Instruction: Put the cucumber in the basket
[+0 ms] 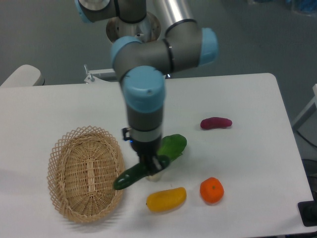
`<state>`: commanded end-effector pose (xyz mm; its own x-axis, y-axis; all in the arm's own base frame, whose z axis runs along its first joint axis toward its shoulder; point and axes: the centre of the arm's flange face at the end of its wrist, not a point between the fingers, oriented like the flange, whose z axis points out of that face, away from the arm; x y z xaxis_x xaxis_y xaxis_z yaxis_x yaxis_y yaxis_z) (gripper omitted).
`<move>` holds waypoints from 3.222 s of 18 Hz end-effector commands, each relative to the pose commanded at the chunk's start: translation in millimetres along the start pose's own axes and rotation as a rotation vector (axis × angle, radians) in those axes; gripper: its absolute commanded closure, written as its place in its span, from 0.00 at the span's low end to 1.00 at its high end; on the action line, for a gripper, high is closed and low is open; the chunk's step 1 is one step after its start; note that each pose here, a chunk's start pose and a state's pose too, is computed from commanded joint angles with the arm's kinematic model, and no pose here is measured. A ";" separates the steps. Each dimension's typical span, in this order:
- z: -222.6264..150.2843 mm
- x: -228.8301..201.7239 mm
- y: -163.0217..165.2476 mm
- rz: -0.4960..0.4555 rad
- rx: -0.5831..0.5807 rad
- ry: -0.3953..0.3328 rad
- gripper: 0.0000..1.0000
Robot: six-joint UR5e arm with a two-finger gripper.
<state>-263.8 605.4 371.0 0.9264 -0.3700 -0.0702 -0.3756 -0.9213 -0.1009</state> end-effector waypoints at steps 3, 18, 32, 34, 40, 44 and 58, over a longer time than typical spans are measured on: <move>18.0 37.1 -11.7 -0.105 -0.024 0.037 0.77; 113.5 110.5 -66.0 -0.386 -0.133 0.123 0.76; 87.4 95.7 -74.0 -0.366 -0.091 0.031 0.00; 65.0 81.1 -82.2 -0.373 -0.049 0.006 0.00; 8.7 17.6 -71.6 -0.334 0.035 -0.084 0.00; -25.5 -35.2 -17.1 -0.171 0.040 -0.136 0.00; -58.0 -132.1 135.1 0.231 -0.047 -0.167 0.00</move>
<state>-435.2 522.9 424.1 0.7976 -0.5496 -0.2484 -0.5709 -0.8209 -0.0169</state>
